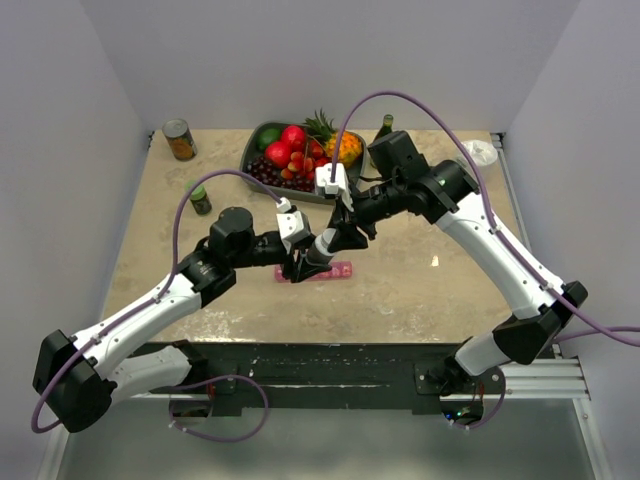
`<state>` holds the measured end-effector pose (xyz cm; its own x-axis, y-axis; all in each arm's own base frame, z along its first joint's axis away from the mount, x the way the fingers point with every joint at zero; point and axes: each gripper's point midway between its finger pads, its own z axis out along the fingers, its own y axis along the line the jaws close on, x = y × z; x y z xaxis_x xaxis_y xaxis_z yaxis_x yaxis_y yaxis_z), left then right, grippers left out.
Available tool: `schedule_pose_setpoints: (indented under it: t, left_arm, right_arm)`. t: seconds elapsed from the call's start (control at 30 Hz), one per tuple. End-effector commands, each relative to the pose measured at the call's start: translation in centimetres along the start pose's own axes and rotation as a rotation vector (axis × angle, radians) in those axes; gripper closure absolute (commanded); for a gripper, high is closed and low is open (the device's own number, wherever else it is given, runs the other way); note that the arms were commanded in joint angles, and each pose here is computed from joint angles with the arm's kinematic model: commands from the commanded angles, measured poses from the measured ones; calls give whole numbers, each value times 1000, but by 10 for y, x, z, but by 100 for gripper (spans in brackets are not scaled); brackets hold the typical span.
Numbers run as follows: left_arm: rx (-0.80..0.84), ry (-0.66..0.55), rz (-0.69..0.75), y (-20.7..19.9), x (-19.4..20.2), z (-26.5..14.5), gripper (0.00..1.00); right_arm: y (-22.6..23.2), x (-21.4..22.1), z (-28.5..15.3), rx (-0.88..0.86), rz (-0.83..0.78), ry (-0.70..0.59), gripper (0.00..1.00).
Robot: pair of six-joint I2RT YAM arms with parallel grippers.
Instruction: Sort the pills into containers
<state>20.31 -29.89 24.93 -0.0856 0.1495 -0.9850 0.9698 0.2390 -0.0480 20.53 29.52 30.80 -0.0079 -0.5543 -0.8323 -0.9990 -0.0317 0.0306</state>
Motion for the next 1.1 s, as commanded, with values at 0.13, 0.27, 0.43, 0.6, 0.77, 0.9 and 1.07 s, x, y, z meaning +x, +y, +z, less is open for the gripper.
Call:
schedule_pose_setpoints:
  t: [0.13,0.27,0.43,0.6,0.77,0.9,1.07]
  left_arm:
    - [13,-109,64,-5,-28,-6,100]
    - [24,-101,52,-8,-21,-7,100]
    - [29,-104,54,-10,-20,-8,100]
    - [33,-116,64,-10,-26,-8,100]
    - [26,-131,74,-10,-29,-11,100]
    - [24,-151,52,-12,-34,-14,100]
    - [21,-163,50,-14,-36,-16,100]
  right_arm:
    - [15,-39,-17,-47,-64,-104,78]
    - [16,-47,-20,-75,-62,-136,79]
    - [18,-48,-22,-96,-64,-148,79]
    - [16,-40,-19,-95,-54,-127,78]
    - [16,-31,-16,-93,-46,-106,78]
    - [16,-26,-12,-97,-32,-95,77]
    - [16,-19,-8,-108,-17,-87,77]
